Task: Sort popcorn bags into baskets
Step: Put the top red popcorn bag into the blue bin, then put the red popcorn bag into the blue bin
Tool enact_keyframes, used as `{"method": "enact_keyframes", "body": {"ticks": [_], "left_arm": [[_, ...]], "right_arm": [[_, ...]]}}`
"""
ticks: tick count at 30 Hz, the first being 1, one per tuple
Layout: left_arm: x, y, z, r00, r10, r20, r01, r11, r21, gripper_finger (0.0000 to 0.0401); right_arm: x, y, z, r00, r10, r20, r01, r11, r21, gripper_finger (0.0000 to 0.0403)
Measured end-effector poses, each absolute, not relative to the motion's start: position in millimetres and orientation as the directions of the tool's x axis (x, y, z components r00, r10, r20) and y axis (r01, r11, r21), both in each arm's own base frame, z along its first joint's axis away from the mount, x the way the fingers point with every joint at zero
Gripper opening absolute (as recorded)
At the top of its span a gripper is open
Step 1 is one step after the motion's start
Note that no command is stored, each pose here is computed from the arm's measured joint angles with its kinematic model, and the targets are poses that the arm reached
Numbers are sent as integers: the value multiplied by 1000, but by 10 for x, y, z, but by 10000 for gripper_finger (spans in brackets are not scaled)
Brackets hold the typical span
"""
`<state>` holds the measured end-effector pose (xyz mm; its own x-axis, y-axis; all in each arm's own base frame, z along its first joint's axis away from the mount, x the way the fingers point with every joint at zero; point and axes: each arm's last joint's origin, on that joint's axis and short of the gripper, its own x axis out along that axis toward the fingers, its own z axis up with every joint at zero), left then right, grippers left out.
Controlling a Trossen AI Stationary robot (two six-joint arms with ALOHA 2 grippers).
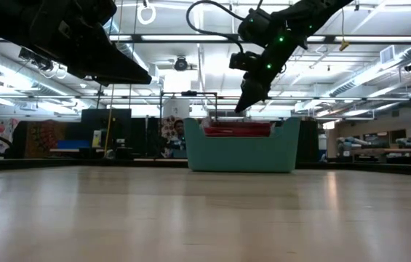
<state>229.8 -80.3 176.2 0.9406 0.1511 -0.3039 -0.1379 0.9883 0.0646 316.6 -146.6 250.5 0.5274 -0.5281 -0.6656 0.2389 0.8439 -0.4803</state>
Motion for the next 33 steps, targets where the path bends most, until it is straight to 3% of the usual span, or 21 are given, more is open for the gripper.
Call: {"method": "enact_keyframes", "body": {"ticks": [6,13,16,21,28,33], "left_arm": [[2298,-803,1762,941,151,-304,-138,988,65,101],[2297,-803,1761,940,152,-305,-138,988,66,101],[2293,-802,1750,937,153,-315,-137,988,71,101],[2290,-800,1741,934,154,-323,-137,988,76,101],[2290,-801,1742,934,153,-323,-138,988,70,101],[2291,-802,1743,934,153,-322,-139,988,67,101]], "right_arm": [[3176,-1355,2471,507,-502,-700,210,860,-465,100],[3257,-1002,2499,528,-474,-704,130,865,-485,108],[3269,-750,2505,548,-396,-737,78,901,-426,107],[3251,-318,2455,545,-159,-823,-12,980,-197,108],[3034,291,2327,305,163,-938,12,985,174,108],[2797,693,2291,92,249,-964,174,949,261,107]]}}
